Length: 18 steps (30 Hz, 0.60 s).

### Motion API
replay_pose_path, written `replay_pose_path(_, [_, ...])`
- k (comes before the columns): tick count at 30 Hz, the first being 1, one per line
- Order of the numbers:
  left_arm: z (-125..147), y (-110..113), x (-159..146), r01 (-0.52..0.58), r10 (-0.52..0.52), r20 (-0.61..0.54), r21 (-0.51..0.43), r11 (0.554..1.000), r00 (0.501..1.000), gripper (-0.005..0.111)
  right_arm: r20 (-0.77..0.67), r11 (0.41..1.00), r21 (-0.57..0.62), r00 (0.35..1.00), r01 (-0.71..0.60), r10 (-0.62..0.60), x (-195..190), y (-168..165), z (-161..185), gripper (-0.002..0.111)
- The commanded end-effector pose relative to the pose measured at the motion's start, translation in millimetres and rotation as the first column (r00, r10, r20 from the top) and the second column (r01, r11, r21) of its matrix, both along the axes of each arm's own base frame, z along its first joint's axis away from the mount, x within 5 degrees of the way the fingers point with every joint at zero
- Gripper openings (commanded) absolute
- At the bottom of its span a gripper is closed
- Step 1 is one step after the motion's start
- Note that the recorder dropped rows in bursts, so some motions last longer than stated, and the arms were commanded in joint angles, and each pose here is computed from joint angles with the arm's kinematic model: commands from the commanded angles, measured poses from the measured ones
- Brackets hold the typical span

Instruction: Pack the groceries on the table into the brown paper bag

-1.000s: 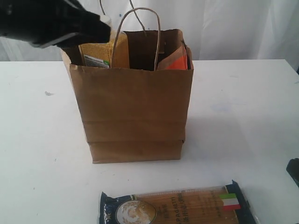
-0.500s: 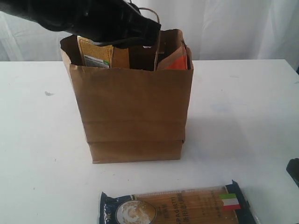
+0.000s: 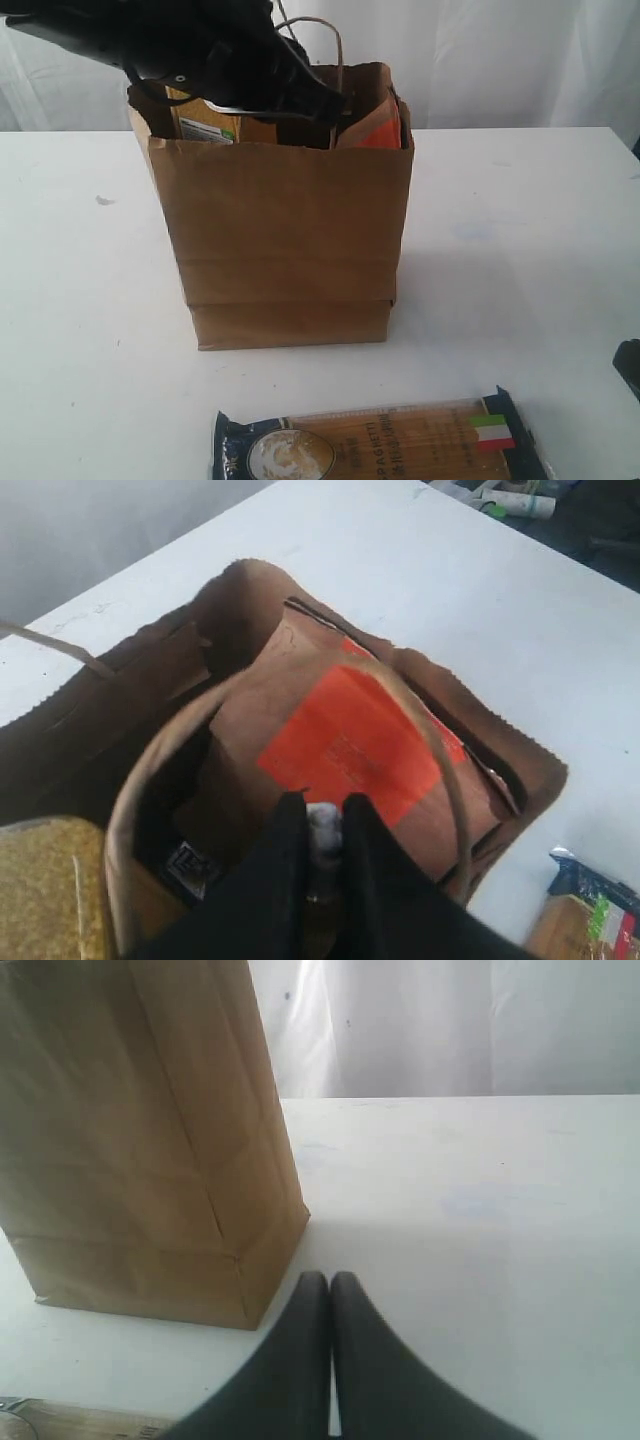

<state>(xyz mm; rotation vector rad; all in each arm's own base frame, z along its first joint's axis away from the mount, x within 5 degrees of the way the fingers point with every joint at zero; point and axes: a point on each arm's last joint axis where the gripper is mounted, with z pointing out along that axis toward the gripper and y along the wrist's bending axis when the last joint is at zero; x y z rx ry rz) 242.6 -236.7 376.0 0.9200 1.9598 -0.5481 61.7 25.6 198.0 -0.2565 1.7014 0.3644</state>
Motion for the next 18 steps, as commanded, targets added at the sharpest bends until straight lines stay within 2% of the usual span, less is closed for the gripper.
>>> replay_pose_path(1, [2.3,0.3,-3.9,0.012,-0.012,-0.010,0.011,1.000,1.000,0.027,0.007,1.000,0.004,1.000,0.003,-0.003,-0.2,-0.2,-0.7,0.000])
replay_pose_path(2, [2.3,0.3,-3.9,0.012,-0.012,-0.010,0.011,1.000,1.000,0.036,0.007,1.000,0.004,1.000,0.003,-0.003,-0.2,-0.2,-0.7,0.000])
replay_pose_path(4, [2.3,0.3,-3.9,0.012,-0.012,-0.010,0.011,1.000,1.000,0.060,0.007,1.000,0.004,1.000,0.003,-0.003,-0.2,-0.2,-0.7,0.000])
replay_pose_path(6, [2.0,0.4,-4.1,0.011,-0.011,-0.015,0.011,1.000,1.000,0.072,0.007,1.000,0.004,1.000,0.003,-0.003,-0.2,-0.2,-0.7,0.000])
replay_pose_path(7, [1.8,0.4,-4.2,0.009,-0.009,-0.020,0.010,1.000,1.000,0.072,0.007,1.000,0.004,1.000,0.003,-0.003,-0.2,-0.2,-0.7,0.000])
replay_pose_path(9, [3.2,1.2,-5.1,0.002,-0.002,-0.028,0.000,1.000,1.000,0.070,0.007,1.000,0.004,1.000,0.003,-0.003,-0.2,-0.2,-0.7,0.000])
replay_pose_path(12, [11.3,5.2,-10.3,0.001,-0.001,-0.021,-0.024,1.000,1.000,0.059,0.006,1.000,0.006,1.000,0.003,-0.003,-0.2,-0.2,-0.7,0.000])
replay_pose_path(15, [33.1,17.6,-27.3,0.010,-0.010,-0.008,-0.086,0.996,1.000,0.035,0.006,1.000,0.006,1.000,0.003,-0.003,-0.2,-0.2,-0.7,0.000])
replay_pose_path(17, [45.4,26.7,-41.4,0.026,-0.029,-0.022,-0.117,0.993,0.999,0.022,0.006,1.000,0.006,1.000,0.003,-0.003,-0.2,-0.2,-0.7,0.000])
replay_pose_path(18, [47.9,28.9,-45.5,0.033,-0.038,-0.033,-0.124,0.992,0.999,0.019,0.006,1.000,0.006,1.000,0.003,-0.003,-0.2,-0.2,-0.7,0.000])
